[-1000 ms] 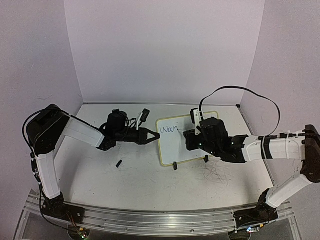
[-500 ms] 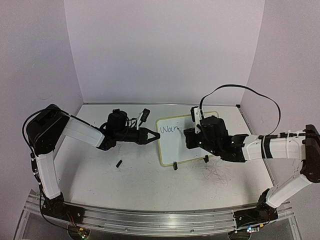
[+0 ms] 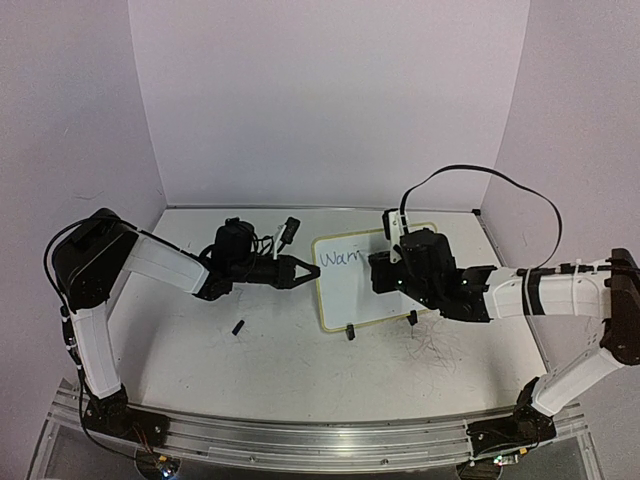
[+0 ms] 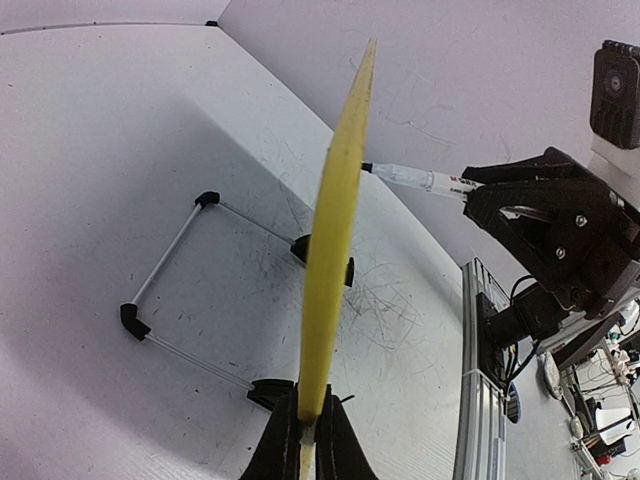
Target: Write a sentence on the whiteboard
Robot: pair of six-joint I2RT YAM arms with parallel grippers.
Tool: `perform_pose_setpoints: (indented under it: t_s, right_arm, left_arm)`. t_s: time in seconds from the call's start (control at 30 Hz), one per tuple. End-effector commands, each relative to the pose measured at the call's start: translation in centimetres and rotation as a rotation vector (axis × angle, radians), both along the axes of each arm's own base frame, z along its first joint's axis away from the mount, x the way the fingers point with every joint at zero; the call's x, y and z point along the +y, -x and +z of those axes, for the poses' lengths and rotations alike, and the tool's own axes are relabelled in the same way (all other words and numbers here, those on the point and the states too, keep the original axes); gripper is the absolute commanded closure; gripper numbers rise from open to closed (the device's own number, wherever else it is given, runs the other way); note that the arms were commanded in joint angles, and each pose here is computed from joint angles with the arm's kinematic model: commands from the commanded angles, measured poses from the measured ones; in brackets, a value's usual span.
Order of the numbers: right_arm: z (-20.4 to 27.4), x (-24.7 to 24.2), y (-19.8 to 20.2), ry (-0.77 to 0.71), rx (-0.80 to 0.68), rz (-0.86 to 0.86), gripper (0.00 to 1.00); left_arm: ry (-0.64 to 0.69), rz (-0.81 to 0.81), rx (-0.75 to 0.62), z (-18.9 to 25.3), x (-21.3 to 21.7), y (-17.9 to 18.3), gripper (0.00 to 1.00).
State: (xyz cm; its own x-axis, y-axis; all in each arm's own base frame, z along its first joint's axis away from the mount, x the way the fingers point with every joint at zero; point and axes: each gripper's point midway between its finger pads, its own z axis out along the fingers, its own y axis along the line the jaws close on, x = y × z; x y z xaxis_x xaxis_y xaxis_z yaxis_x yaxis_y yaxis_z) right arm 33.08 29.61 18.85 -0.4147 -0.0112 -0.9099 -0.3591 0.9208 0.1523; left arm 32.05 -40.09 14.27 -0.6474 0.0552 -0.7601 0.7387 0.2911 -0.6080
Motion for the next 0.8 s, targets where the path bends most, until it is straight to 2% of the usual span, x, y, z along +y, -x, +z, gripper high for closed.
perform_pose_setpoints:
  t_s: [0.0,0.43,0.77]
  right_arm:
    - [1.3,-0.5,-0.4,-0.018,-0.017,-0.030,1.00]
    - [-1.0,-1.0,1.1,-0.016,0.047,-0.005,1.00]
    - [0.2,-0.5,0.4,-0.033,0.014,-0.013,1.00]
  left_arm:
    - [0.008,-0.027,-0.011,1.6,-0.5,0.7,1.00]
    - [0.007,-0.028,-0.011,1.6,-0.5,0.8,1.00]
    - [0.008,-0.029,-0.012,1.8,-0.6,0.8,1.00]
